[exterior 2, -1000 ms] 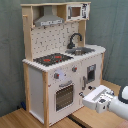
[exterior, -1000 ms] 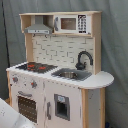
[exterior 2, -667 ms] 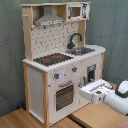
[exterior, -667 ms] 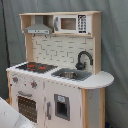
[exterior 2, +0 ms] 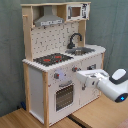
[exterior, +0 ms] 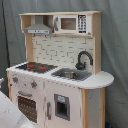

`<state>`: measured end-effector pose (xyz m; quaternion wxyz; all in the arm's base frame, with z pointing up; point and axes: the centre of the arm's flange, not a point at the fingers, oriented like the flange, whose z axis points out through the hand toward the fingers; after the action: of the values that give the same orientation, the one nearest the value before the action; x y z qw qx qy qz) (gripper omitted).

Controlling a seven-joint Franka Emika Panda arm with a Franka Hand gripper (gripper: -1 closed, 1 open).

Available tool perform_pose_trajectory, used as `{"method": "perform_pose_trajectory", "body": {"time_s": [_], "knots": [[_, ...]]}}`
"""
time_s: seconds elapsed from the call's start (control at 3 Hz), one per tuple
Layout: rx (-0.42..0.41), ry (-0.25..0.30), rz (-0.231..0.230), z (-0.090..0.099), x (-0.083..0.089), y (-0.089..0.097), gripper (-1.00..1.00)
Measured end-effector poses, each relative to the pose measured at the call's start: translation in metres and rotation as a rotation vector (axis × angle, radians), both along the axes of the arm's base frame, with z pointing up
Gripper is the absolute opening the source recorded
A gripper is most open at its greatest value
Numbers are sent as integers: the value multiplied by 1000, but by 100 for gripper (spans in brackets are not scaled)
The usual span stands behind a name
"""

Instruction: Play with the kitchen

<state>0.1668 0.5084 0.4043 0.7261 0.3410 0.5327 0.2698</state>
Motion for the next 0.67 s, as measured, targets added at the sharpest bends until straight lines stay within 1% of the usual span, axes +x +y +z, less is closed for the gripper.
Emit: {"method": "perform_pose_trajectory", "body": {"time_s": [0.33,0.67], "knots": [[57,-17,-96,23,11,-16,100],[118,-27,-183,41,16,-31,100]]}}
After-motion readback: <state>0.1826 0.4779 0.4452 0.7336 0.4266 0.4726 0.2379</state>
